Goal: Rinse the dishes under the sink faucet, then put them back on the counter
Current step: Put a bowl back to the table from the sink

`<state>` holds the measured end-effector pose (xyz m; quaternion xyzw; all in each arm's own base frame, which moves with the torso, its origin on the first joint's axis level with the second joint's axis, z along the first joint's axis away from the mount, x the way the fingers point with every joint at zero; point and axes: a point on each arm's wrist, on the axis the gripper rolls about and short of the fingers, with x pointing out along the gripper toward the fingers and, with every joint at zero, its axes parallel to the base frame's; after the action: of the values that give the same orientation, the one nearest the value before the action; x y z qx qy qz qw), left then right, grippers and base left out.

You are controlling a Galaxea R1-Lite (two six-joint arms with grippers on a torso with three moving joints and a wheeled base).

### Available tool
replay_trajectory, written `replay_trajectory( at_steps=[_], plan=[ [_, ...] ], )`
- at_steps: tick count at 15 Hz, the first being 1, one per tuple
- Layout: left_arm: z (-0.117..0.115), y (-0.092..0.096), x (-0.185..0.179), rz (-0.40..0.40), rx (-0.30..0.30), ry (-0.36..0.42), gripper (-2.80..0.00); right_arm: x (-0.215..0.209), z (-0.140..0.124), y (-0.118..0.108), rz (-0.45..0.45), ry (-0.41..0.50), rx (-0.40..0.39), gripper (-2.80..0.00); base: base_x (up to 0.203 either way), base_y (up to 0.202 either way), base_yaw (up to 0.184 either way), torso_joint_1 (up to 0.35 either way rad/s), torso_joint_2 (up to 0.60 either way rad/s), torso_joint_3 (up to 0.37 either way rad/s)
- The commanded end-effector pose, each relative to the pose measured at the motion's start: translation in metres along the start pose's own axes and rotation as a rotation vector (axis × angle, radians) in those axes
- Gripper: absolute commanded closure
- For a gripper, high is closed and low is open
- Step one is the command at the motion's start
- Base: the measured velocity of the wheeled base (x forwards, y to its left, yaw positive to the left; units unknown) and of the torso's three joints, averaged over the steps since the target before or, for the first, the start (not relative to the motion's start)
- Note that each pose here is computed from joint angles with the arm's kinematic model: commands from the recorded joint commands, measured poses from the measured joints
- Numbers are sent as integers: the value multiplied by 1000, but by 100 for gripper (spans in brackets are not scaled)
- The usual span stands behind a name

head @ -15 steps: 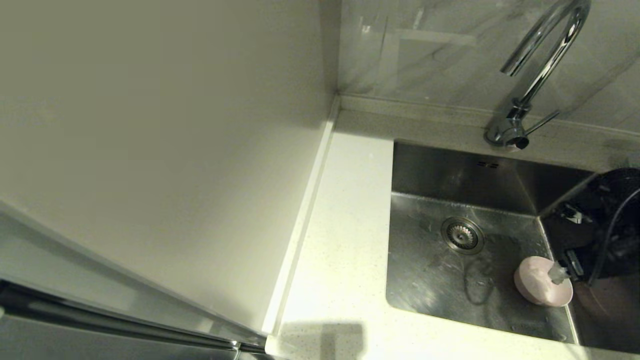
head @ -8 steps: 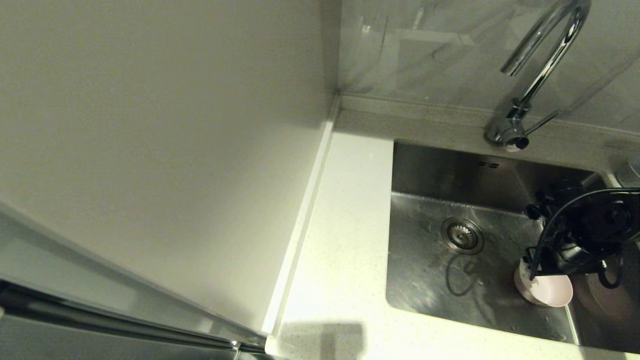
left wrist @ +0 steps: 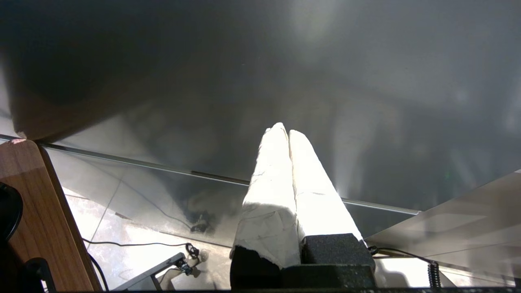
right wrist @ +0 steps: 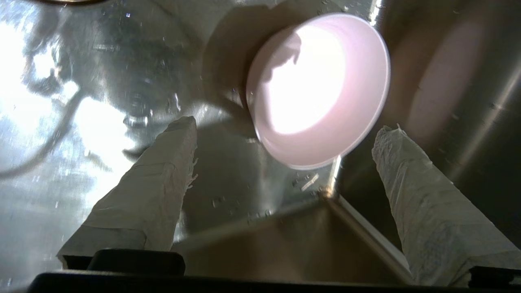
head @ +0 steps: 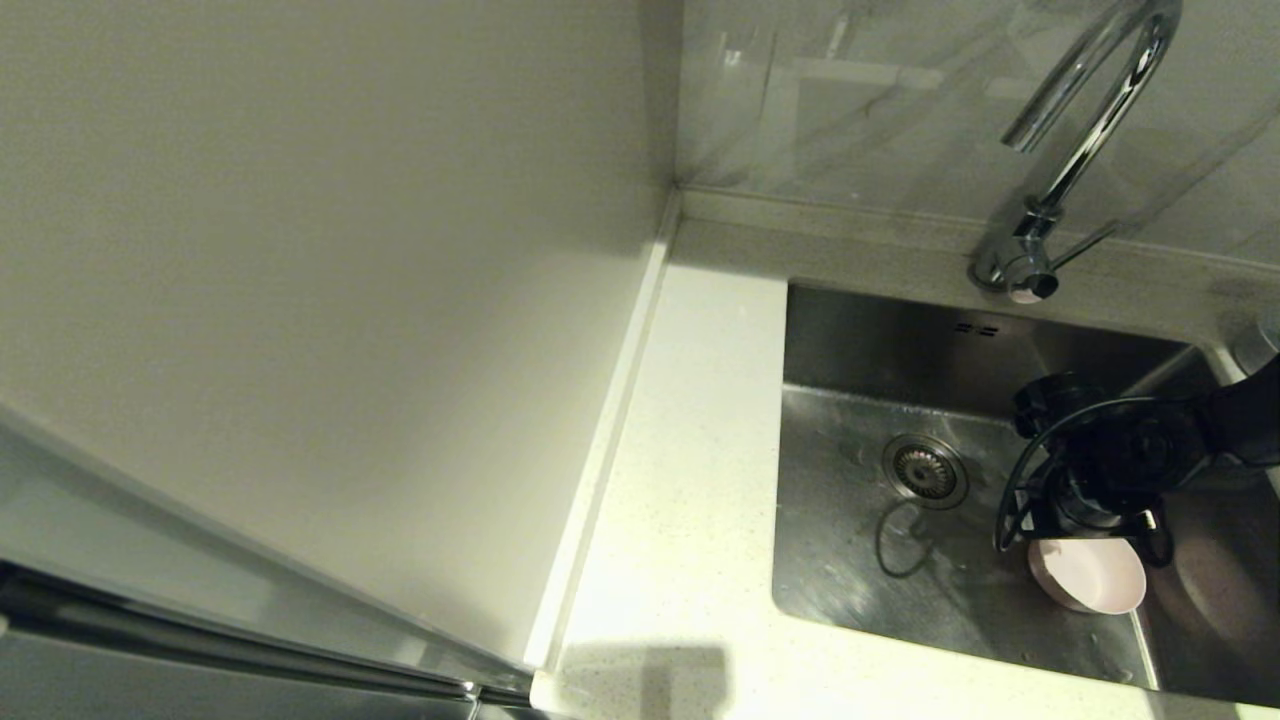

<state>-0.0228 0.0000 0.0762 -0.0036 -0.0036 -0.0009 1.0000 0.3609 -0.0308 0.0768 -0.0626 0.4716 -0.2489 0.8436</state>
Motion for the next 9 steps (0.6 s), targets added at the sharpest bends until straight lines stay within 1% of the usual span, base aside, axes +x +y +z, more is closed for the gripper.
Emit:
replay_trajectory(
  at_steps=[1, 5, 7, 9],
  plan=[
    [-1, 0, 0, 0, 0, 3, 0, 21, 1, 9, -8, 30, -8, -280, 0, 0, 0, 0, 0, 0],
    [-1, 0, 0, 0, 0, 3, 0, 43, 13, 19, -26, 22, 30, -280, 0, 0, 0, 0, 0, 0],
    [-1, 0, 0, 0, 0, 3, 0, 52, 16, 19, -61, 17, 50, -280, 0, 0, 0, 0, 0, 0],
    [-1, 0, 0, 0, 0, 3, 0, 60, 21, 15, -121, 9, 67, -280, 0, 0, 0, 0, 0, 0]
  ],
)
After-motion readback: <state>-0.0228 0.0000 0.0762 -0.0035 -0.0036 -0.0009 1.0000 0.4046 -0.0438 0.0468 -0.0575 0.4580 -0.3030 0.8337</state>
